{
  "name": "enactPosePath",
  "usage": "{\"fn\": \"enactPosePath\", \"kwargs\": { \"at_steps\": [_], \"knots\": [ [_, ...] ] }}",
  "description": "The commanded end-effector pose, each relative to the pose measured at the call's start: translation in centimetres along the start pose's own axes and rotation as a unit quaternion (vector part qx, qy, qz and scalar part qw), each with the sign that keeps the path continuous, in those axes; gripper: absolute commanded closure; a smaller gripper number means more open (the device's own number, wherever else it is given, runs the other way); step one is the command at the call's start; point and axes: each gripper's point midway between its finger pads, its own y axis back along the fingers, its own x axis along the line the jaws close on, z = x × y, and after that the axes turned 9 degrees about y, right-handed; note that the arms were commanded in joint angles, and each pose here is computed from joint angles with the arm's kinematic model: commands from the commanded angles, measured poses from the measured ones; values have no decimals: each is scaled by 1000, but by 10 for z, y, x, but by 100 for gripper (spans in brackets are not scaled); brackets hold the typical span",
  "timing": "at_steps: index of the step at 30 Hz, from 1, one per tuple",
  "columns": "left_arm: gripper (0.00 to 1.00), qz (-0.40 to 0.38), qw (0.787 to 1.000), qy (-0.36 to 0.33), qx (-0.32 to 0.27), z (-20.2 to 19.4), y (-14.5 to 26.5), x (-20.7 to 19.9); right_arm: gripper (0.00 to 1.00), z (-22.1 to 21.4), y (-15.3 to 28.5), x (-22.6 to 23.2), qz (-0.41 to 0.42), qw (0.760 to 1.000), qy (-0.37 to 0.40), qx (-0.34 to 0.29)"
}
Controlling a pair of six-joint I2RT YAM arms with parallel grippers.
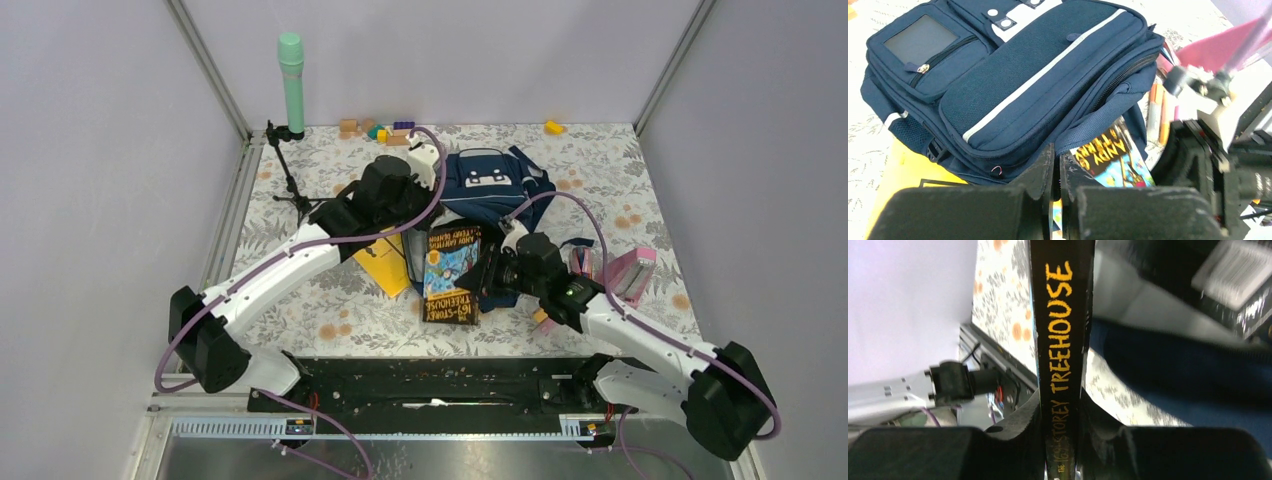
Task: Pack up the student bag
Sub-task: Place the book in the student bag.
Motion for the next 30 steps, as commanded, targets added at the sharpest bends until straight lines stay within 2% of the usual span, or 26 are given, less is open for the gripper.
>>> {"fn": "enactPosePath", "kwargs": {
  "at_steps": [1, 6, 11, 19, 23, 30],
  "knots": [
    [100, -73, 990, 9, -121, 63, 45, -34, 100, 78, -9, 35, 48, 987, 3, -153],
    [100, -74, 990, 7, -123, 60, 49, -34, 100, 91, -27, -4, -36, 982, -7, -184],
    [100, -72, 990, 4, -124, 59, 50, -32, 100, 101, -43, -29, -74, 975, -13, -208],
    [100, -79, 989, 4, -125, 61, 54, -36, 100, 138, -41, -48, -142, 951, 55, -270],
    [100, -79, 989, 5, -124, 61, 54, -36, 99, 149, -38, -49, -140, 941, 55, -304],
    [100, -88, 989, 10, -115, 57, 50, -39, 99, 159, -47, -60, -161, 929, 64, -327]
  ]
}}
